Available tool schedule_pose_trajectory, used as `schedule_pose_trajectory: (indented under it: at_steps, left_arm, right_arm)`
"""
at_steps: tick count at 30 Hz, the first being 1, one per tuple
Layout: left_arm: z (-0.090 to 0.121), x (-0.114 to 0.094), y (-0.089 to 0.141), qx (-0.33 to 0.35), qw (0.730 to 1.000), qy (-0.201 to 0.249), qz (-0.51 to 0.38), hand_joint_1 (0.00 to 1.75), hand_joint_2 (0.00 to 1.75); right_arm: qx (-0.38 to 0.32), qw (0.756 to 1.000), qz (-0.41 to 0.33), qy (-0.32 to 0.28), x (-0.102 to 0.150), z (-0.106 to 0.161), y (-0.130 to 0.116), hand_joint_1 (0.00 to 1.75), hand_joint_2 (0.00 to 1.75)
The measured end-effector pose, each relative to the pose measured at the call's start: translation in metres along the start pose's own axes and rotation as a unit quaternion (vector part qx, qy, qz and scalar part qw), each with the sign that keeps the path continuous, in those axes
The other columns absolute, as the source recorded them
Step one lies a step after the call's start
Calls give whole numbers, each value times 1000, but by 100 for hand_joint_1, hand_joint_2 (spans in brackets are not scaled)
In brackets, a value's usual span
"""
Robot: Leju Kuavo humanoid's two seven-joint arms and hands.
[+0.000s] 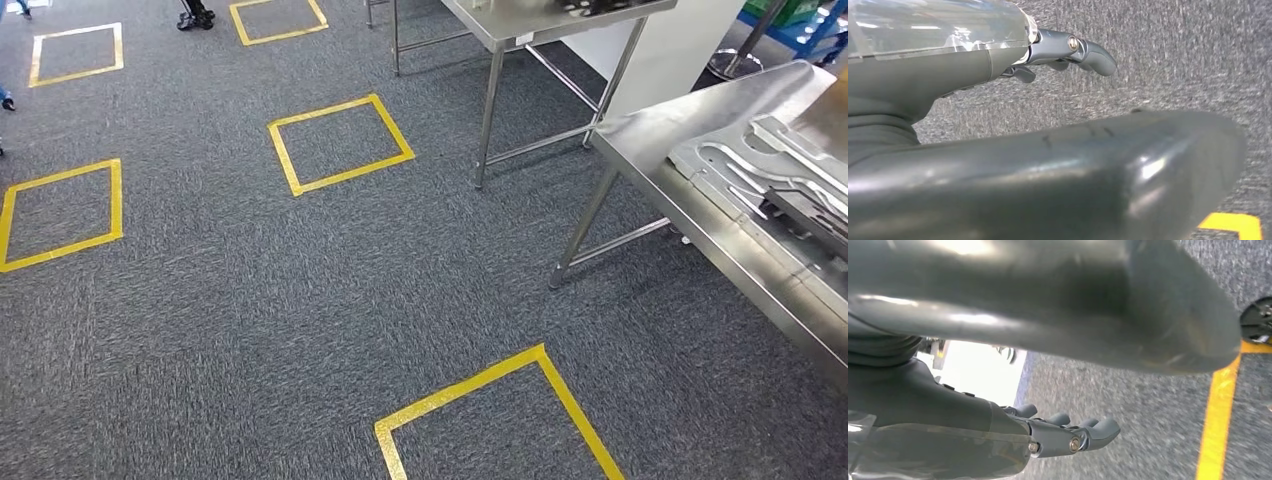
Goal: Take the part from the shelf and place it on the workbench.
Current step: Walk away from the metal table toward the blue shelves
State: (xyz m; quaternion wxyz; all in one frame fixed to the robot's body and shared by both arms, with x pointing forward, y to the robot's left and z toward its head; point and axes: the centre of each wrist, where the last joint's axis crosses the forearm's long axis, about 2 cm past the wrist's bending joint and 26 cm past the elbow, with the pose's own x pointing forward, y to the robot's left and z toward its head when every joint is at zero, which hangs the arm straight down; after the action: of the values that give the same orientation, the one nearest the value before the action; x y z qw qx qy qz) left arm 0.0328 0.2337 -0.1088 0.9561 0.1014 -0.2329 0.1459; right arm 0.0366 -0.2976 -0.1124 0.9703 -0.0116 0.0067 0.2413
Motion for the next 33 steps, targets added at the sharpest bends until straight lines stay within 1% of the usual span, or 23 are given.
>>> schedule_pose_trajectory:
  at_steps: [3,13,18,24,33]
  left_arm:
    - [1,-1,1,2,1000,3,-2,0,0]
    - [0,1,-1,5,1000,1,-6,0,0]
    - [0,0,-1,4,1000,1,-10,0,0]
    - [-1,3,-2,3,1000,-3,-13,0,0]
    - [-1,4,-1,3,1000,0,-20,0,0]
  right_arm:
    - [-2,1000,0,-5,5,1,-3,0,0]
    - [1,1000,-4,-4,-1,0,1,0,0]
    - [-1,1000,-6,-10,4,1,-2,0,0]
    - [0,1000,-8,-6,1,0,1,0,0]
    - [-2,1000,-11,-9,9,1,0,0,0]
